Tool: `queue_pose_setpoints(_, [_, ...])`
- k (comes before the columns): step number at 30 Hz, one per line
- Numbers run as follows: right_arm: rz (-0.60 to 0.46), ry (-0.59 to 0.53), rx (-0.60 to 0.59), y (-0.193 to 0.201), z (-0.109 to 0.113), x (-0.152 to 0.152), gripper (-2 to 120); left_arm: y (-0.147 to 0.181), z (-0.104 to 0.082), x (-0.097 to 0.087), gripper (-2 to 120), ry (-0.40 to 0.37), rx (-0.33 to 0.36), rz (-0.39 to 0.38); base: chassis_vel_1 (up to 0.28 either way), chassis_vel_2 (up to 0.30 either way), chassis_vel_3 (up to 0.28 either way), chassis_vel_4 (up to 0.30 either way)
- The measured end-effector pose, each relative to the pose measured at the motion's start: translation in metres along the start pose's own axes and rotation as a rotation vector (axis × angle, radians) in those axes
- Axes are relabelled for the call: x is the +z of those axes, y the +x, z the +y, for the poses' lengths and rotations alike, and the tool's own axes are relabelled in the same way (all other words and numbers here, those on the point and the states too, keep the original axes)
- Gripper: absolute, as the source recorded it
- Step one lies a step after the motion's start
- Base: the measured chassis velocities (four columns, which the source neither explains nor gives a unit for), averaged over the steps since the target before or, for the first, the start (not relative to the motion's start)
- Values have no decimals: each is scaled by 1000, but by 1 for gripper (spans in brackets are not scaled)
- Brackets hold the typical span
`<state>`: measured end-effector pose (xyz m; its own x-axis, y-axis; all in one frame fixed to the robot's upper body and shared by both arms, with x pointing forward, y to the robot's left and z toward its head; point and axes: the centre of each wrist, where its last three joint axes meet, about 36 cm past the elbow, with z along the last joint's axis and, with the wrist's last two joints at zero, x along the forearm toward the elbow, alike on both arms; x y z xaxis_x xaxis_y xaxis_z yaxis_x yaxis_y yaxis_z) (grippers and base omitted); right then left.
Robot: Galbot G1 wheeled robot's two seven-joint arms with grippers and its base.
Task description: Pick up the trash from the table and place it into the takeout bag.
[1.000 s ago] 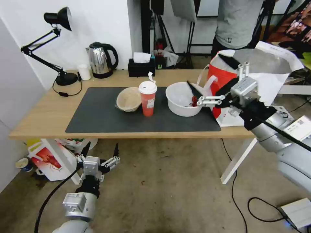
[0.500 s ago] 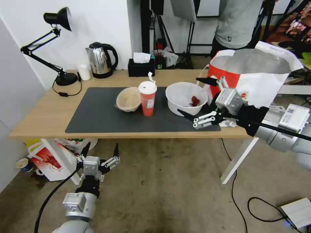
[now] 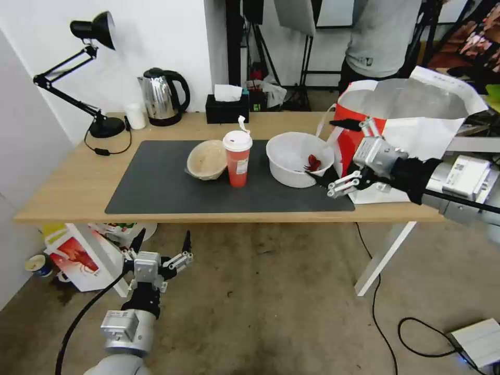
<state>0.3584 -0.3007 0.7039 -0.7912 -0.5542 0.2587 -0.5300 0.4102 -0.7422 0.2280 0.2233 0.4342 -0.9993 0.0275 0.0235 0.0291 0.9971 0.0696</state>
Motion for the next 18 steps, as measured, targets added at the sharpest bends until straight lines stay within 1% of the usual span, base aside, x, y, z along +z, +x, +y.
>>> queue_pose_setpoints(2, [12, 9, -15, 0, -4, 1, 100, 0, 0, 0, 100, 0, 0, 0, 0, 0, 0, 0])
queue_pose_setpoints(3, [23, 14, -43, 1, -9, 1, 100, 0, 0, 0, 100, 0, 0, 0, 0, 0, 0, 0])
queue_pose_setpoints(6, [34, 14, -81, 1, -16, 3, 100, 0, 0, 0, 100, 0, 0, 0, 0, 0, 0, 0])
queue_pose_setpoints(12, [29, 31, -106, 1, -22, 5, 100, 0, 0, 0, 100, 0, 0, 0, 0, 0, 0, 0])
queue_pose_setpoints(16, [46, 23, -177, 4, -29, -3, 100, 0, 0, 0, 100, 0, 0, 0, 0, 0, 0, 0])
queue_pose_setpoints(17, [46, 23, -177, 4, -29, -3, 100, 0, 0, 0, 100, 0, 0, 0, 0, 0, 0, 0])
queue_pose_setpoints(18, [49, 13, -205, 5, -32, -7, 100, 0, 0, 0, 100, 0, 0, 0, 0, 0, 0, 0])
